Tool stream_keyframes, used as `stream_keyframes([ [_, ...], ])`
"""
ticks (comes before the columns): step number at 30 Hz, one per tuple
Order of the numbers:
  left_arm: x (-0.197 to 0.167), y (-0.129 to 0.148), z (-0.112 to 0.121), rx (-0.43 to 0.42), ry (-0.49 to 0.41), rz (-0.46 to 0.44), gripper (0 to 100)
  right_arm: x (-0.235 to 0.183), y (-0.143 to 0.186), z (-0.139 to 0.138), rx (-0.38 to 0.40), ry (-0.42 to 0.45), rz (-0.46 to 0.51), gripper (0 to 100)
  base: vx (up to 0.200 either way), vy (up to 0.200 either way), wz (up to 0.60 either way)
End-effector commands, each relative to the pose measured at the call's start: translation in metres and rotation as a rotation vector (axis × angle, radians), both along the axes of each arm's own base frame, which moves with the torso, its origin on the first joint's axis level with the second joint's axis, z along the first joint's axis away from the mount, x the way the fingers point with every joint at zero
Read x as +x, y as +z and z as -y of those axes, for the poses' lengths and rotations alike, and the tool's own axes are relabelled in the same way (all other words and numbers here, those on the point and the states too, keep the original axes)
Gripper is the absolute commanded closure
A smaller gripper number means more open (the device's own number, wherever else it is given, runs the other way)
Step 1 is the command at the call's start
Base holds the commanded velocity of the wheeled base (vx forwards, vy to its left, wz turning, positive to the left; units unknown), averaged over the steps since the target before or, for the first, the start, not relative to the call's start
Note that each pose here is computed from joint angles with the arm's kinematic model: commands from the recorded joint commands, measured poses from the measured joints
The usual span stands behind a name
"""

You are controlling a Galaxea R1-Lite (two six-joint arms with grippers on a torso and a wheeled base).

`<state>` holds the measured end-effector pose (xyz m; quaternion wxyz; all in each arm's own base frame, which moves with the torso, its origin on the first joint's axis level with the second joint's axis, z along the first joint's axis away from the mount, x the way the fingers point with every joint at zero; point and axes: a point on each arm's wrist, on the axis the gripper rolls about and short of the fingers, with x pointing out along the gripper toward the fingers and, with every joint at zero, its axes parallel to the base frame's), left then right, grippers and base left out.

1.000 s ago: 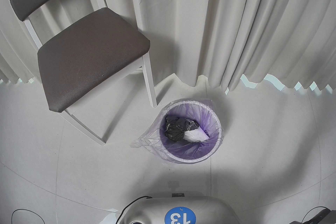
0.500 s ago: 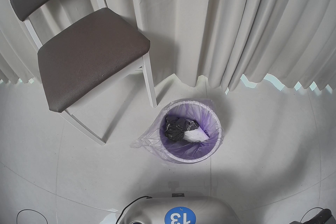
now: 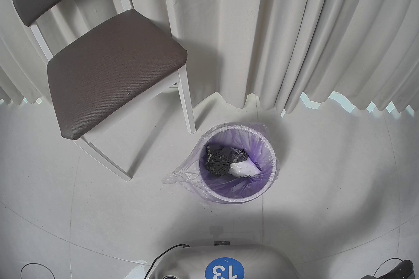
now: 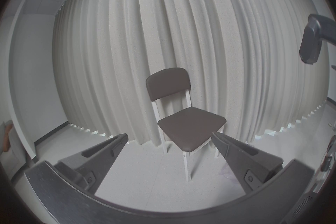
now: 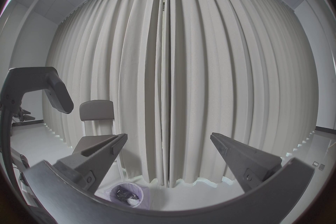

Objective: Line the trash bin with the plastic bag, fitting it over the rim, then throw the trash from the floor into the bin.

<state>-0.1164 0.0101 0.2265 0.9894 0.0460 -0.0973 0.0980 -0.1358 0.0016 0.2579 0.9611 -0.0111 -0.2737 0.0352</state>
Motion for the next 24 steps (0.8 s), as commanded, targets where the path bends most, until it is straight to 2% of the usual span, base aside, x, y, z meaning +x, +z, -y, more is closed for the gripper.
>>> stream_keyframes([
  [1, -0.015, -0.011, 0.003, -0.003, 0.028, 0.006, 0, -0.013, -0.016, 0.000, -0.001, -0.001, 0.037, 0, 0.000, 0.000, 0.00],
  [5, -0.023, -0.022, 0.005, -0.007, 0.012, 0.018, 0, -0.017, -0.019, 0.000, 0.003, 0.003, 0.043, 0, 0.000, 0.000, 0.00],
  [7, -0.025, -0.022, 0.005, -0.047, -0.014, 0.031, 0, -0.018, -0.018, 0.000, 0.002, 0.010, 0.049, 0, 0.000, 0.000, 0.00],
  [11, -0.023, -0.023, 0.006, -0.096, -0.056, 0.032, 0, -0.018, -0.019, -0.002, -0.030, 0.075, 0.052, 0, 0.000, 0.000, 0.00],
  [16, -0.019, -0.026, 0.007, -0.096, -0.100, 0.013, 0, -0.017, -0.020, -0.002, -0.031, 0.087, 0.044, 0, 0.000, 0.000, 0.00],
  [24, -0.009, -0.033, 0.010, -0.081, -0.234, -0.034, 0, -0.010, -0.025, -0.002, -0.018, 0.129, 0.006, 0, 0.000, 0.000, 0.00],
])
